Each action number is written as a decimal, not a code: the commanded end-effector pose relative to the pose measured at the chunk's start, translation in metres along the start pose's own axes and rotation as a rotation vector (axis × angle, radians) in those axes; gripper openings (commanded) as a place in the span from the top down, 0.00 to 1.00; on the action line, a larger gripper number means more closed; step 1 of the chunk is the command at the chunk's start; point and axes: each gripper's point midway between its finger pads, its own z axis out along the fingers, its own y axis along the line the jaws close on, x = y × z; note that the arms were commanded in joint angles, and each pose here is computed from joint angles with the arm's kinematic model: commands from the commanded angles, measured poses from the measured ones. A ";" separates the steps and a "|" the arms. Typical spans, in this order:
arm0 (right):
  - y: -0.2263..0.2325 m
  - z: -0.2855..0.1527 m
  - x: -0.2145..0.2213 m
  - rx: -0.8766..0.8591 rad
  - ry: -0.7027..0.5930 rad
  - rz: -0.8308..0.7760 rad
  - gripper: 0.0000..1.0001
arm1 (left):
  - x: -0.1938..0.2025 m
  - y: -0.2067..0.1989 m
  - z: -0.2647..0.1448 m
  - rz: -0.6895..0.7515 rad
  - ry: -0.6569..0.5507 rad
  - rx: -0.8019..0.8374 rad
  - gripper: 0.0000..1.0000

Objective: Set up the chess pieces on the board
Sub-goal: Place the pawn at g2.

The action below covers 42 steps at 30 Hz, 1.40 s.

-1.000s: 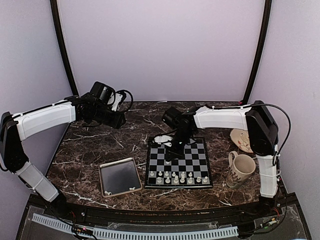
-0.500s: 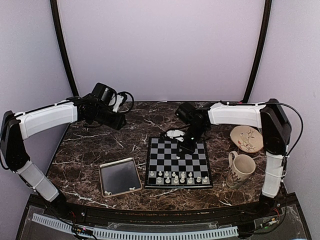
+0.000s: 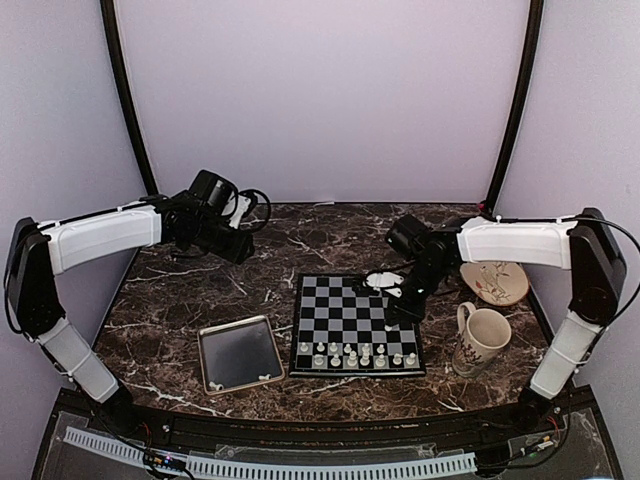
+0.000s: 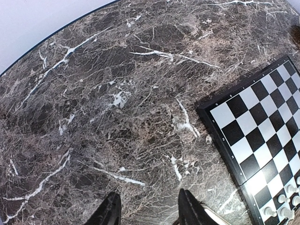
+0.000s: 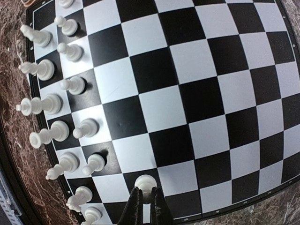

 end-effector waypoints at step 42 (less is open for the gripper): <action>0.040 0.019 0.036 -0.071 0.051 -0.089 0.91 | 0.010 -0.007 0.009 0.019 0.061 0.038 0.56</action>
